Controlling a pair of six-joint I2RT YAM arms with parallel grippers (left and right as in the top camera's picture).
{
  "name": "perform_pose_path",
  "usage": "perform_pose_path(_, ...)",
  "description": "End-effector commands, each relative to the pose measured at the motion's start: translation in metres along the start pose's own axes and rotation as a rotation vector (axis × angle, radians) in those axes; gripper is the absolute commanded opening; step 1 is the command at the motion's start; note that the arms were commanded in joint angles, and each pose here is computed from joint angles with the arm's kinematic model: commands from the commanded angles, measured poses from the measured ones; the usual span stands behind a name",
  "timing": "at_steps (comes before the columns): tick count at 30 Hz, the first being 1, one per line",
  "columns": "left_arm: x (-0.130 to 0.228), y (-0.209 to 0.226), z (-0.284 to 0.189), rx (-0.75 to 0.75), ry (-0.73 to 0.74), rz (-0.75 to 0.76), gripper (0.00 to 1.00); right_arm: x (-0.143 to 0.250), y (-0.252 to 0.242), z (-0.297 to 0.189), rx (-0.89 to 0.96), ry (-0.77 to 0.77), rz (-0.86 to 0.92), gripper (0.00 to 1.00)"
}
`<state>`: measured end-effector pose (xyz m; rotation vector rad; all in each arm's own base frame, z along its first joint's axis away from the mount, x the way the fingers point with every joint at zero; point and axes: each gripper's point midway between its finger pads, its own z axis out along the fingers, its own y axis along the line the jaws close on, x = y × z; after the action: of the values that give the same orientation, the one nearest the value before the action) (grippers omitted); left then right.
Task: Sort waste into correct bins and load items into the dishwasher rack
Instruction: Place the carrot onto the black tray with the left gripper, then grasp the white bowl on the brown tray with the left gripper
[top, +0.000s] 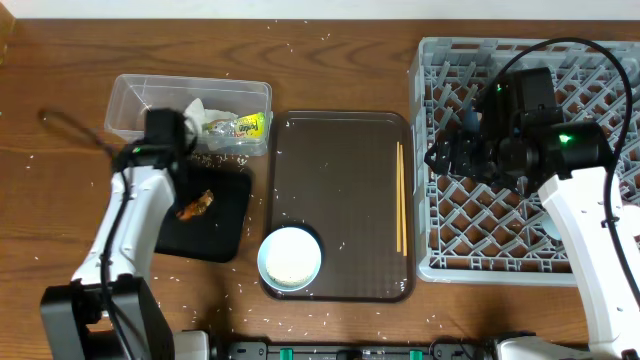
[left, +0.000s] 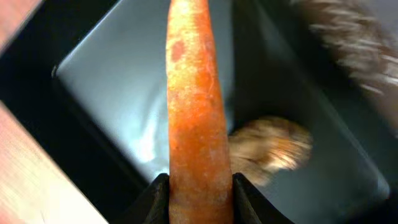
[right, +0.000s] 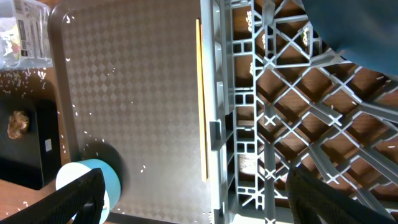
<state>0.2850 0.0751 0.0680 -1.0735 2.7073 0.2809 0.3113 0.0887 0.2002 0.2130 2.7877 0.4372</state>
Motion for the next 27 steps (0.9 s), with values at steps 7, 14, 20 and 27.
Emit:
perform_pose_path(7,-0.008,0.000,0.009,0.085,0.039,-0.467,0.61,0.002,0.001,0.002,0.006,0.010,0.002,0.86)
perform_pose_path(14,-0.006,-0.005,-0.017,0.146,0.052,-0.324,0.72,0.004,0.000,0.002,0.011,0.019,0.004,0.86)
perform_pose_path(20,0.001,-0.048,-0.097,0.475,-0.022,0.041,0.72,-0.004,0.003,0.002,-0.002,-0.012,-0.003,0.86)
perform_pose_path(27,0.080,-0.086,-0.152,0.645,-0.037,0.543,0.70,-0.022,0.010,0.001,-0.030,-0.085,-0.019,0.88)
